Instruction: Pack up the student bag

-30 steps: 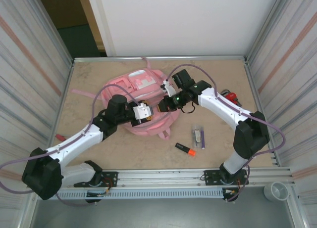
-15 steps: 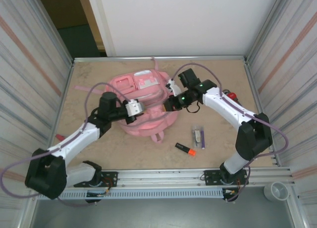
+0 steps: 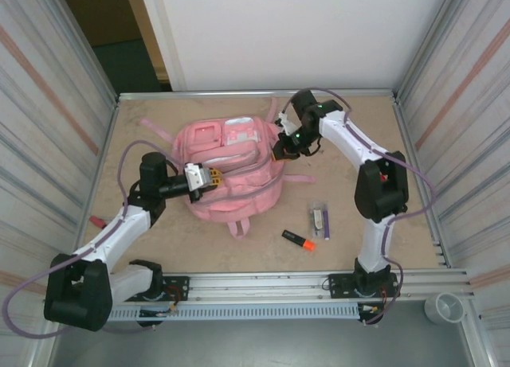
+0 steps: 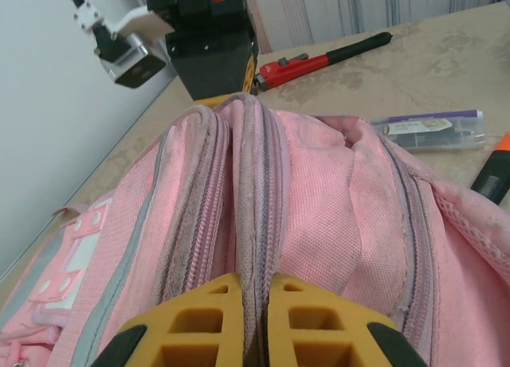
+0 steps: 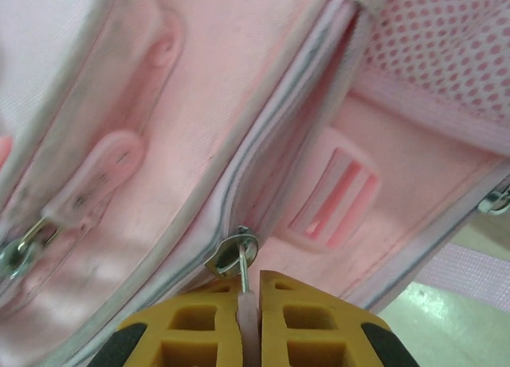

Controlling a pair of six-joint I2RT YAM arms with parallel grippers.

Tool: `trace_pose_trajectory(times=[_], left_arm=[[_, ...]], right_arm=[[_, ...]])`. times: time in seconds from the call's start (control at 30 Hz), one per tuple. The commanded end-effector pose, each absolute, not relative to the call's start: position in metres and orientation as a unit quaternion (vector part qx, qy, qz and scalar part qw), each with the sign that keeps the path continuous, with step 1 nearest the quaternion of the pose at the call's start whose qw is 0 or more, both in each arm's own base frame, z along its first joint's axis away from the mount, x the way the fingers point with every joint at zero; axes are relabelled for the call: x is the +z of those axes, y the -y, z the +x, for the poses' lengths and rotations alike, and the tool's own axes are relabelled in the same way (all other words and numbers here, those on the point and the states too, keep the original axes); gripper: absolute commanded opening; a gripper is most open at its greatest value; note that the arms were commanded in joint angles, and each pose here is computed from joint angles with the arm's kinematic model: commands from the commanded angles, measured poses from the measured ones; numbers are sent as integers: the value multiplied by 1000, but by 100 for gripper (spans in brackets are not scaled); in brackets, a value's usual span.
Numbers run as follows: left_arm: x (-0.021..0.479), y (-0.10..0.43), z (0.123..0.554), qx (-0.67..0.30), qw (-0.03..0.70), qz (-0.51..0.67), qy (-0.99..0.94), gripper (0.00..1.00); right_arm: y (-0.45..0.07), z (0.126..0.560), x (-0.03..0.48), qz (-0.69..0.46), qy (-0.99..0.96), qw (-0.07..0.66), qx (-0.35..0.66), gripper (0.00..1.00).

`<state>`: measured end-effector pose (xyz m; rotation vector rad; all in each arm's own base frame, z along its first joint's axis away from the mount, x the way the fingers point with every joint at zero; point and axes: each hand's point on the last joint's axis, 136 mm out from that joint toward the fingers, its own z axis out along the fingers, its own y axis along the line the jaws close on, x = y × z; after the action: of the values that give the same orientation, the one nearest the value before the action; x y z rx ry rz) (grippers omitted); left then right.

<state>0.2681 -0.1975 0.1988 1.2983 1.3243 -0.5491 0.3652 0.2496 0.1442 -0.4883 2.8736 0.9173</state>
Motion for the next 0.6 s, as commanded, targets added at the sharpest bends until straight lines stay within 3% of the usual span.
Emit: trace_pose_trajectory(times=[0.0, 0.33, 0.57], left_arm=[[227, 192, 259, -244, 599, 551, -527, 0], [230, 194, 255, -257, 601, 553, -516, 0], [225, 194, 259, -253, 598, 551, -523, 0]], right_arm=[[-174, 430, 125, -99, -971, 97, 197, 0], [-168, 466, 89, -110, -969, 90, 202, 0], [-191, 474, 103, -135, -954, 128, 235, 0]])
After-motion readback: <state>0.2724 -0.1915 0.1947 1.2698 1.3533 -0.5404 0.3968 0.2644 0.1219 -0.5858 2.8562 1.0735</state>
